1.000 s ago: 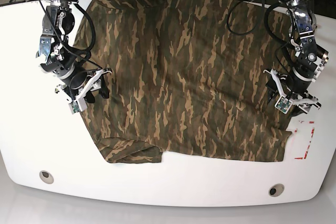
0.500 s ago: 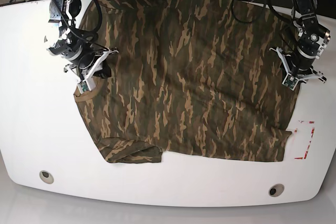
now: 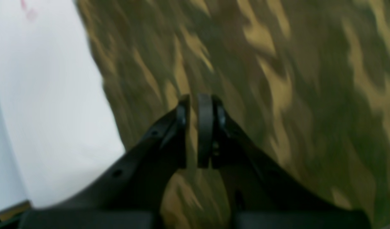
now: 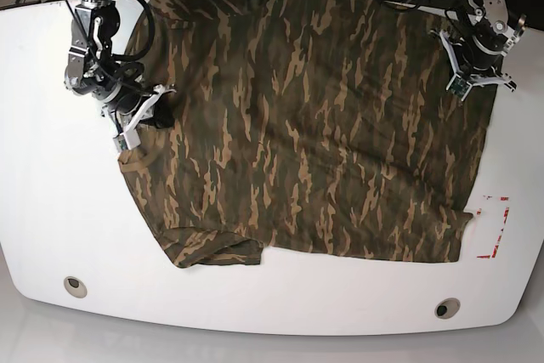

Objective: Layout the t-shirt on the table in an organized manner, then fold the t-shirt properly
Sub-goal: 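Release the hem and move both grippers toward the shirt shoulders, then grasp the shirt fabric near the shoulders with both grippers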

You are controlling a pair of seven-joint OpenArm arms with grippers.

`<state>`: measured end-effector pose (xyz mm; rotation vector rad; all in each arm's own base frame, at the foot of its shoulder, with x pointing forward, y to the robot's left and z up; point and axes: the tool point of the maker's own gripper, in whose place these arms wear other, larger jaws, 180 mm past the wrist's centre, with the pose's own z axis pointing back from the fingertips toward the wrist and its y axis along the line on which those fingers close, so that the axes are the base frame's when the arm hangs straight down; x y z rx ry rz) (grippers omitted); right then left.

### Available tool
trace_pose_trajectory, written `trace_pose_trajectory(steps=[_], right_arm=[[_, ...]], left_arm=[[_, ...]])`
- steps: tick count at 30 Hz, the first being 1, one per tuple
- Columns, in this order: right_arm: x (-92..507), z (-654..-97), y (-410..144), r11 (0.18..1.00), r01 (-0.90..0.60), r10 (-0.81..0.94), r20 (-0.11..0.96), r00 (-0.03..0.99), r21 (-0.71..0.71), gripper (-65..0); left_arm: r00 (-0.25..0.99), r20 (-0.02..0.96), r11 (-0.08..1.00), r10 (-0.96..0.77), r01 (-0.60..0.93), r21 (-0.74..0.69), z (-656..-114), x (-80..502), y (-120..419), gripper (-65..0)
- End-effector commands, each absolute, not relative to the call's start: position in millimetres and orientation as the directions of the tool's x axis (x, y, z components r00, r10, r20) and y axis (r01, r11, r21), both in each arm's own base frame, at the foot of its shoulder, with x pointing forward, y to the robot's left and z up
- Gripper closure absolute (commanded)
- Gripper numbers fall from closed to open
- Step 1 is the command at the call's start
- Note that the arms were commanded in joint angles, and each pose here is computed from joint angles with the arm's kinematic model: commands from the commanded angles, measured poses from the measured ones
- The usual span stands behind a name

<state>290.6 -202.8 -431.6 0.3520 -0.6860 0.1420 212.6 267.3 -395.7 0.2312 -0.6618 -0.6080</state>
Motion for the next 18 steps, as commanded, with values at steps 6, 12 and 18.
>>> trace_pose_trajectory(steps=[6,12,18], right_arm=[[311.8,-427.5,-275.0,0.976,-0.177,0.068,0.592,0.803,0.129,-2.5],[329.0,-416.5,-300.2,0.981,-0.166,0.072,0.599,0.798,0.104,-2.5],[339.6,-407.8,-308.0,0.982,-0.163,0.073,0.612,0.788,0.093,-2.5]], left_arm=[[0.644,0.503,0.817,-0.577,0.440,0.373,-398.3,195.4,270.3,-2.3],[0.655,0.499,0.823,-0.568,0.441,0.359,-403.9,192.9,270.0,-2.3],[0.652,0.502,0.822,-0.569,0.440,0.360,-403.2,194.8,269.4,-2.3]])
